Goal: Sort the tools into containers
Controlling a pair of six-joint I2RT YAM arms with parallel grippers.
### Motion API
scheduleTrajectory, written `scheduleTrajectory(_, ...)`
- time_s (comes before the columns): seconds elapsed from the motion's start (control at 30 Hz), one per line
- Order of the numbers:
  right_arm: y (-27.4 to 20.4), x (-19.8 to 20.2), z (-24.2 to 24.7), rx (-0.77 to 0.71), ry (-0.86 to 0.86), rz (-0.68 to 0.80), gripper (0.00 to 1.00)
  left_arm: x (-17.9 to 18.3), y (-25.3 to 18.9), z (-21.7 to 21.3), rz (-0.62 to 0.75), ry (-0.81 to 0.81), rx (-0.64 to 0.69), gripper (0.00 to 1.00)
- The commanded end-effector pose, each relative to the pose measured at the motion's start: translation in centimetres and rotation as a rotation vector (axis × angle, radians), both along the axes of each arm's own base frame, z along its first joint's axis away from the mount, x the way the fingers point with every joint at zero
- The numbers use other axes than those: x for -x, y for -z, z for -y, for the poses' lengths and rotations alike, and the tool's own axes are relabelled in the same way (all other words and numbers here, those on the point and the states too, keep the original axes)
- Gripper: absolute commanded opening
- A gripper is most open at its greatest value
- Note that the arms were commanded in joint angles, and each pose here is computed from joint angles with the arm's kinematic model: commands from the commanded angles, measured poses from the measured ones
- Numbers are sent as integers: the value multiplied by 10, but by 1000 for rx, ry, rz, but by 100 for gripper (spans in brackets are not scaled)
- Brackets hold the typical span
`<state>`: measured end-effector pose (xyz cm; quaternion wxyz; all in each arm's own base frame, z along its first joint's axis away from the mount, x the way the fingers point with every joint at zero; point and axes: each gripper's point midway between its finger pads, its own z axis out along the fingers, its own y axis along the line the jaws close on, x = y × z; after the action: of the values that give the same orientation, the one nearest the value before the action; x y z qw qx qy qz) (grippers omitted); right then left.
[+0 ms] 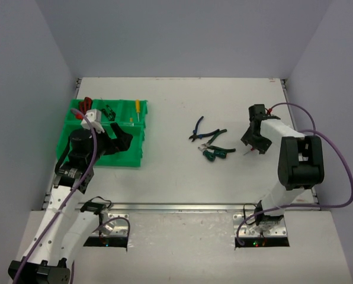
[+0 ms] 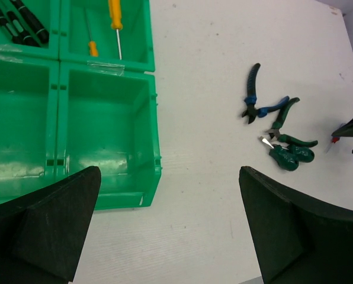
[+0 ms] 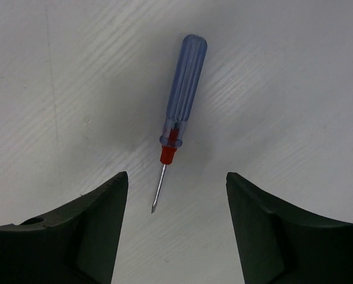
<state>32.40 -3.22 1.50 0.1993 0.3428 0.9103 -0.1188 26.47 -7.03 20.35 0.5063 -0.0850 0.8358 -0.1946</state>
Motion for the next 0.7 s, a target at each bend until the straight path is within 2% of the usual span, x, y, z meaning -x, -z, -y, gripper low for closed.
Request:
scheduleTrajectory(0.0,3,-10,7,27,87,52,67,-2,-6,20,34,105,5,100)
scheduleTrajectory(0.1,21,-11,9,15,110,16,63,1,-10,24,52,120,4,100)
scheduleTrajectory(0.23,34,-12,10,-56,126,20,44,3,-12,29,62,138,6,100)
scheduleTrajectory(0.27,37,-10,11,-58,129,18,43,4,-11,29,61,141,7,100)
scheduleTrajectory(0.33,33,-7,11,-65,132,35,37,4,-11,30,58,145,7,100)
scheduleTrajectory(0.43,30,-5,1,-121,95,56,6,4,-12,32,61,152,14,100)
scheduleTrajectory(0.47,29,-6,-2,-135,83,66,0,4,-12,32,60,154,15,100)
scheduleTrajectory(0.67,-2,-7,-17,-156,-71,248,0,2,-17,43,44,174,84,100)
